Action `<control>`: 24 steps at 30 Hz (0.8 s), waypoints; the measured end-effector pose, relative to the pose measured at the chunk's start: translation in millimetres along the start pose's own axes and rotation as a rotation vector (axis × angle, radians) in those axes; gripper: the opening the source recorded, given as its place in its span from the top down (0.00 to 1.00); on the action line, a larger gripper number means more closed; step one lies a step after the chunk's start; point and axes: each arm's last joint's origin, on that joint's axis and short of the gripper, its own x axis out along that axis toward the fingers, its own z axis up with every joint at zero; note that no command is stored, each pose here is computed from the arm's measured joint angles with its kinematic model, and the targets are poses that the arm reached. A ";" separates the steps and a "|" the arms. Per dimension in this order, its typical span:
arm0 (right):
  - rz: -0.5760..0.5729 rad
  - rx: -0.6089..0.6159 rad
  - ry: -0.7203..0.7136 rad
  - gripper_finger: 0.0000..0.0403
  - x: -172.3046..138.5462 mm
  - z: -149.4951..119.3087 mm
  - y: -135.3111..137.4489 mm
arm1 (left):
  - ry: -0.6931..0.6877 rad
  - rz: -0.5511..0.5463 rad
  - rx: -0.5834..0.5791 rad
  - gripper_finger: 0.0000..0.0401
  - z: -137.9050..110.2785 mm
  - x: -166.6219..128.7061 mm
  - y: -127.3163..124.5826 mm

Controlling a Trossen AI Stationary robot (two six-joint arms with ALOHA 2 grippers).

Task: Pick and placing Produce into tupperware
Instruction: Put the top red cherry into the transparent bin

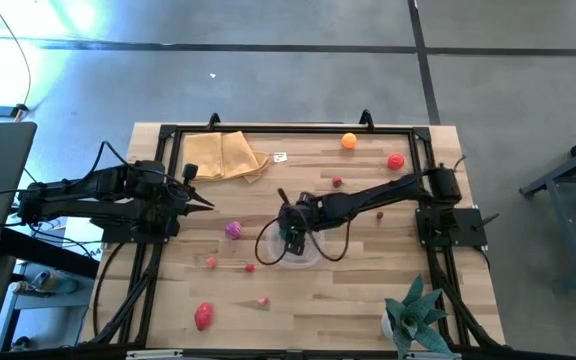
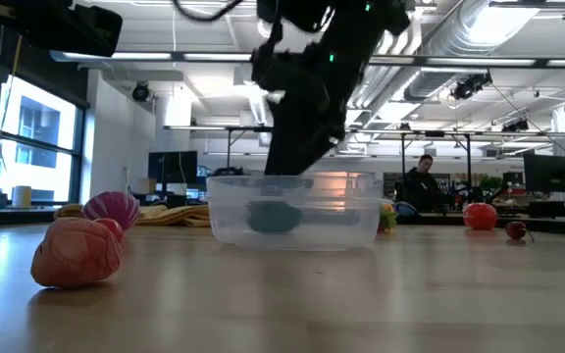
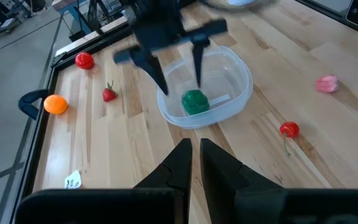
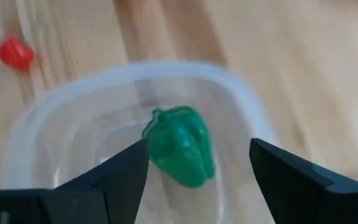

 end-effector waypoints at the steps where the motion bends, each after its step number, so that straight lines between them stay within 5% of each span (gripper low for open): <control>1: -0.026 0.019 -0.004 0.33 -10.0 0.0 -1.4 | 0.000 0.000 0.000 0.94 0.0 0.1 0.0; 6: -0.220 0.219 0.006 0.35 -66.8 -12.2 -11.0 | 0.000 0.000 0.000 0.94 0.0 0.0 0.0; 12: -0.478 0.584 0.212 0.36 -111.6 -47.4 -33.6 | 0.000 0.000 0.000 0.94 0.0 0.0 0.0; 17: -0.640 0.674 0.290 0.36 -123.7 -58.8 -46.7 | 0.000 0.000 0.000 0.94 0.0 0.0 0.0; 24: -0.636 0.739 0.318 0.36 -121.4 -84.4 -62.0 | 0.000 0.000 0.000 0.94 0.0 0.0 0.0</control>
